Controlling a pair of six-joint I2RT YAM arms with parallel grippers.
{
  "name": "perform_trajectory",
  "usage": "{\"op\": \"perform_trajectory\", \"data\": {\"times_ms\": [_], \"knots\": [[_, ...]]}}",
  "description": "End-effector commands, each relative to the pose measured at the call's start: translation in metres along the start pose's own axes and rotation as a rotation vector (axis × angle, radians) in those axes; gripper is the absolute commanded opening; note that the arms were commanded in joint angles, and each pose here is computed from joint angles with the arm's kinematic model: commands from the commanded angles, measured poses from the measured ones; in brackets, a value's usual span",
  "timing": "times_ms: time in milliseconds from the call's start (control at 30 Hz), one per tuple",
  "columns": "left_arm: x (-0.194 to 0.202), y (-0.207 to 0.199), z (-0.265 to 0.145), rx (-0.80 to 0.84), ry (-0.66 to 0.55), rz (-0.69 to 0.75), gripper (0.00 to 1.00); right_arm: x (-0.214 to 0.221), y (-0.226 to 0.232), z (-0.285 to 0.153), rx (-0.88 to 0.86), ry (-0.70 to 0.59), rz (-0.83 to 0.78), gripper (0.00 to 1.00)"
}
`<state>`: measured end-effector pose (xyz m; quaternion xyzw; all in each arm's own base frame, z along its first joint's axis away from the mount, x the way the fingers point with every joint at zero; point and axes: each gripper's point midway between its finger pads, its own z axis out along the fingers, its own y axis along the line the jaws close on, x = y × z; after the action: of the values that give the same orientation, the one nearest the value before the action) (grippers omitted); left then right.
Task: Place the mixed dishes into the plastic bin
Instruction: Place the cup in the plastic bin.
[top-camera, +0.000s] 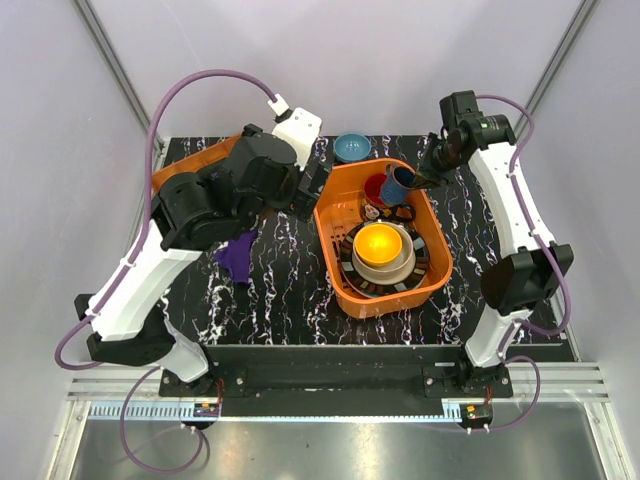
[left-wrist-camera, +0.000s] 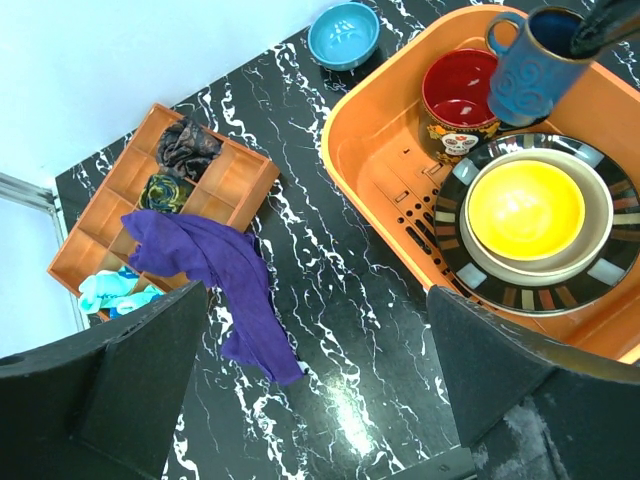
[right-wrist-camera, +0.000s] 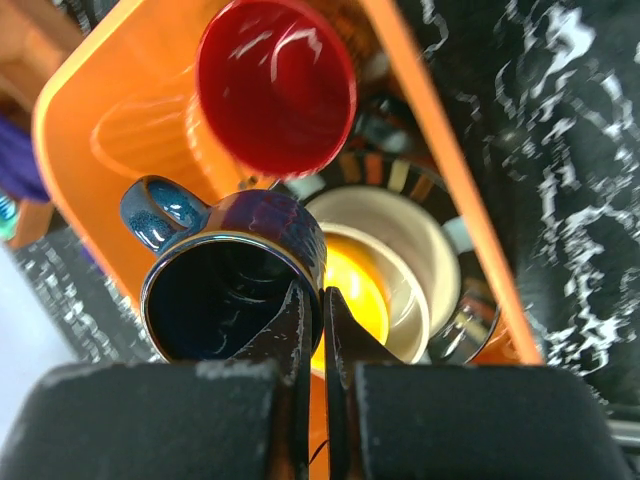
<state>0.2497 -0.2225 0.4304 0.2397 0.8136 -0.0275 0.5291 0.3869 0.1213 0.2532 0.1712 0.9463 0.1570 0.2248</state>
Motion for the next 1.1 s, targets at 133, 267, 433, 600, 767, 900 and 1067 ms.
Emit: {"op": "perform_trajectory", "data": {"times_ms": [133, 267, 433, 600, 767, 900, 1067], "knots": [[-0.008, 0.004, -0.012, 0.028, -0.038, -0.034, 0.99, -0.046, 0.009, 0.012, 0.016, -0.137, -0.062, 0.0], [-0.009, 0.004, -0.011, 0.029, -0.037, -0.033, 0.99, -0.056, 0.014, 0.017, 0.012, -0.15, -0.063, 0.0], [-0.005, 0.005, -0.009, 0.019, -0.025, -0.029, 0.99, -0.059, 0.015, 0.03, 0.02, -0.132, -0.063, 0.0], [-0.003, 0.009, -0.01, 0.008, -0.024, -0.033, 0.99, -0.059, 0.013, 0.038, 0.027, -0.119, -0.082, 0.0], [-0.002, 0.01, -0.008, 0.002, -0.019, -0.034, 0.99, -0.056, 0.011, 0.043, 0.031, -0.102, -0.094, 0.0], [0.0, 0.007, -0.006, 0.011, -0.013, -0.042, 0.99, -0.052, 0.011, 0.049, 0.022, -0.081, -0.099, 0.0], [0.003, 0.004, -0.004, 0.019, -0.003, -0.065, 0.99, -0.049, 0.008, 0.055, 0.028, -0.068, -0.1, 0.0]]}}
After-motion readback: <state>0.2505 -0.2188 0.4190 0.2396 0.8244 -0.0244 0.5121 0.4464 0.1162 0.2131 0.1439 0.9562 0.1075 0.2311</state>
